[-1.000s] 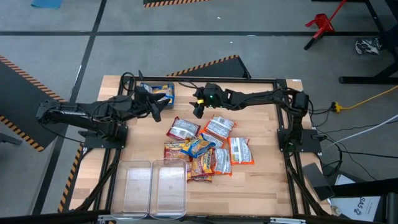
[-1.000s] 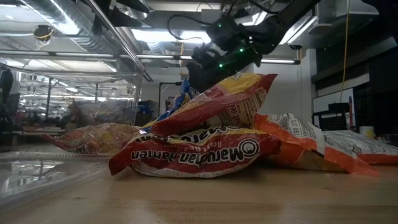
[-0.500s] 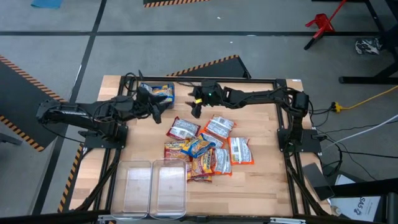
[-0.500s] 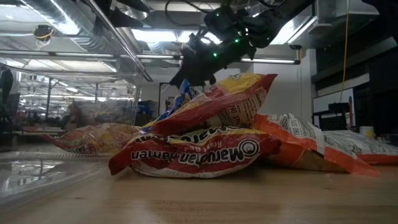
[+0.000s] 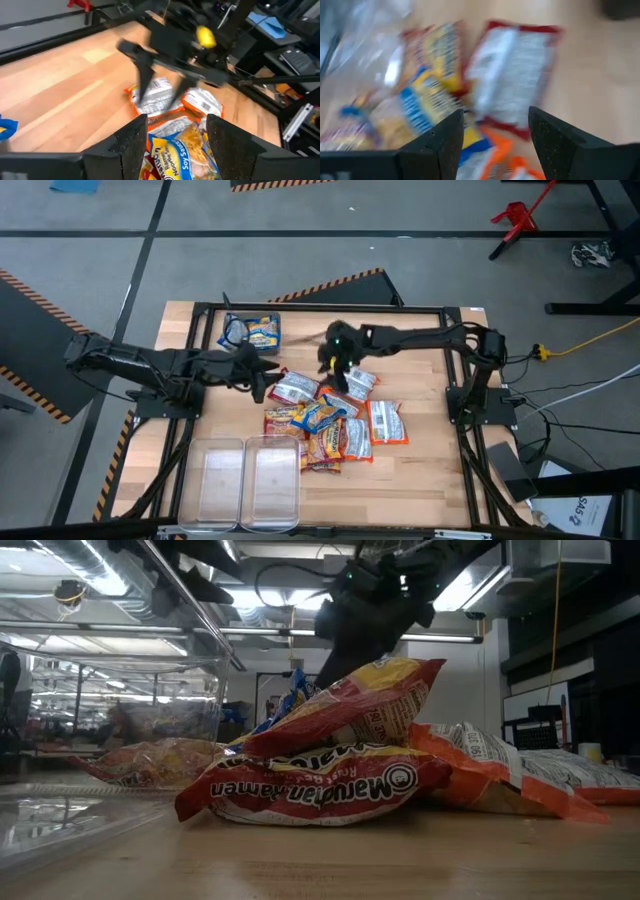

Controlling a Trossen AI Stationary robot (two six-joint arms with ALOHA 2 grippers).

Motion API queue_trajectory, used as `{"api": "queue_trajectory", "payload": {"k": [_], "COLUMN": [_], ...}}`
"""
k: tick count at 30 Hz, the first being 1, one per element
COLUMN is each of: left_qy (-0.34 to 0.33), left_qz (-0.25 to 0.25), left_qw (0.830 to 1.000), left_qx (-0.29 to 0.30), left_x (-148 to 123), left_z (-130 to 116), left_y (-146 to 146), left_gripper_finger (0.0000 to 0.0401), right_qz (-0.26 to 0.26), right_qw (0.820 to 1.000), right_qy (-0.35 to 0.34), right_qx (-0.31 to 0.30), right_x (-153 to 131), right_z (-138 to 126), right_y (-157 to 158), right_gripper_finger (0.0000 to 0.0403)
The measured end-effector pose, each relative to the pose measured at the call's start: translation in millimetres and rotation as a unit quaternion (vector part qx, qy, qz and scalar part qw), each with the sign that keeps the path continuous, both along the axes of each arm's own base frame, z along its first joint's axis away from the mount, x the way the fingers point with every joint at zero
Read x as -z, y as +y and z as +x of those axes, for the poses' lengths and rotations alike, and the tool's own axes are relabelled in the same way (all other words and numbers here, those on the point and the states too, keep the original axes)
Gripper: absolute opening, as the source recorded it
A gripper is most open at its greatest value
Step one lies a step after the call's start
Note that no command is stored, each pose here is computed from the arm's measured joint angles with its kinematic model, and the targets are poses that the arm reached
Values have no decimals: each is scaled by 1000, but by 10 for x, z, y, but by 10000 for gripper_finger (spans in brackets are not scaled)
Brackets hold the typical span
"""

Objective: Sort Maruchan noodles
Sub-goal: Put the blue noodle pack into the black bin

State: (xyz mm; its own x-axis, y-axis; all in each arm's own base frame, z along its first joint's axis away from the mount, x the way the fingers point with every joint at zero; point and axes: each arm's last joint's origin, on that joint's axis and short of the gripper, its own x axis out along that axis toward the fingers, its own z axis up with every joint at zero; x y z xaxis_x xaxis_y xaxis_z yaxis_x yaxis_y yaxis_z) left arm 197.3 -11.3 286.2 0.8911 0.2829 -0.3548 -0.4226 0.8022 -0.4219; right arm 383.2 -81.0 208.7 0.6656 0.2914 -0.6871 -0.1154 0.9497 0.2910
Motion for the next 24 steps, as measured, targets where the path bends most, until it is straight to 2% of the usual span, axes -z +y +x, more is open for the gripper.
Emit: {"api": "queue_trajectory", "payload": {"k": [3,5,9,12,16,24], "left_qy": [5,4,-9,-16,-24,-28], "left_qz": [6,5,3,7,12,12], "left_qw": [1000,1000,1000,1000,1000,999], "left_qx": [-4,1,15,13,9,18], "left_x": [21,22,3,-9,-26,-34], "left_z": [20,30,38,37,37,33], "left_y": [-27,-47,-104,-132,-150,-190], "left_gripper_finger": [197,197,197,197,197,197], "right_qz": [-44,-92,-198,-244,-268,-258], "right_qw": [996,988,966,951,943,953], "right_qy": [-13,-19,-9,-10,-3,7], "right_qx": [-81,-121,-168,-188,-196,-161], "right_x": [-3,-8,23,26,24,104], "right_z": [29,46,46,35,-4,35], "right_y": [279,494,910,1157,1348,1423], "right_gripper_finger": [207,207,207,207,207,207]}}
